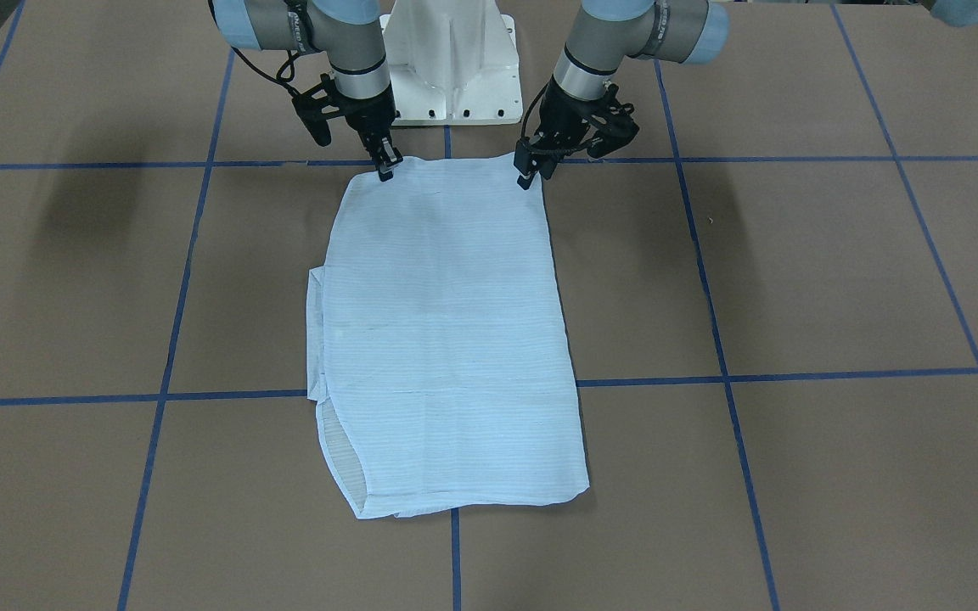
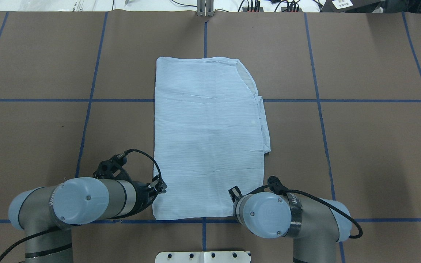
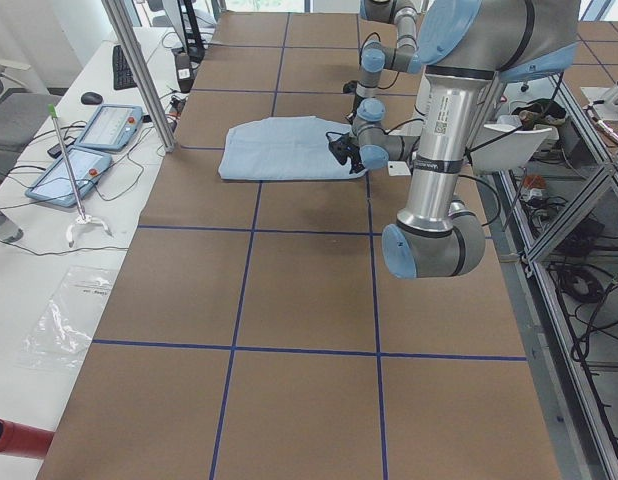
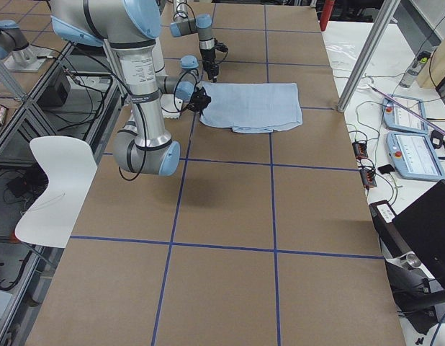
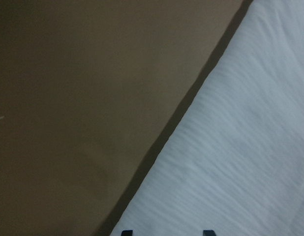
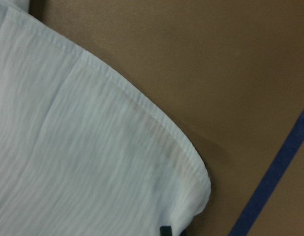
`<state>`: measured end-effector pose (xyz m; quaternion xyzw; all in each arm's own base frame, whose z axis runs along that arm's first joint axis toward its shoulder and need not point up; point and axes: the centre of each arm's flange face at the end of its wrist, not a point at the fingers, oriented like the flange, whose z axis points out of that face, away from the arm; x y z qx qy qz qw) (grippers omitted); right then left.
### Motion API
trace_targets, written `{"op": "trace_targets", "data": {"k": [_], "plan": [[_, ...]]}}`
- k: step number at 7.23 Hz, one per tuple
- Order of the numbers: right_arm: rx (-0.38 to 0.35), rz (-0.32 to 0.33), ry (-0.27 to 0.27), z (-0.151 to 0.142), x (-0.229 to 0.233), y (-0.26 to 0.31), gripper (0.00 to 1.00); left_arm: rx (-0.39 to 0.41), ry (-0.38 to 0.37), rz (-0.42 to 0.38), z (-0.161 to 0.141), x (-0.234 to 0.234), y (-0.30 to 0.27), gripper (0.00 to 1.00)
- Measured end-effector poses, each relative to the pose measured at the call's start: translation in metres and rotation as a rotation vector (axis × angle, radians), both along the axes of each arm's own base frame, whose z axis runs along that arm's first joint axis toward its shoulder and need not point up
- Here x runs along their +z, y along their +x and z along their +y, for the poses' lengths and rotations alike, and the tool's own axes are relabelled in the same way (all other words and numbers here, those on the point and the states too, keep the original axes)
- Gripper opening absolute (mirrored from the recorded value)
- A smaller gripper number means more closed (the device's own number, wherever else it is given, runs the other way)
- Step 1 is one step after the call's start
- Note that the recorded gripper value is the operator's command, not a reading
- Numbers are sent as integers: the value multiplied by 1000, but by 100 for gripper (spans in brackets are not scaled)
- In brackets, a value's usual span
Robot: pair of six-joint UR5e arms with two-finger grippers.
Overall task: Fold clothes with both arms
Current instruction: 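Bring the left gripper to the near corner beside the right gripper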
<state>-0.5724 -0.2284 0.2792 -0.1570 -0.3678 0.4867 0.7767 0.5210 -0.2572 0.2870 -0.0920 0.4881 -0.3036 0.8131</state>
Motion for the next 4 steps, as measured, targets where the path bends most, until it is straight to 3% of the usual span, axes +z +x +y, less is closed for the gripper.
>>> {"op": "trace_targets", "data": {"k": [3,4], "plan": [[0,1,0,0,1,0,0,36,-21,-36,25,8,13,52],[-1,1,-1,0,1,0,0,45,-26,-40,31,10,17,43]]}}
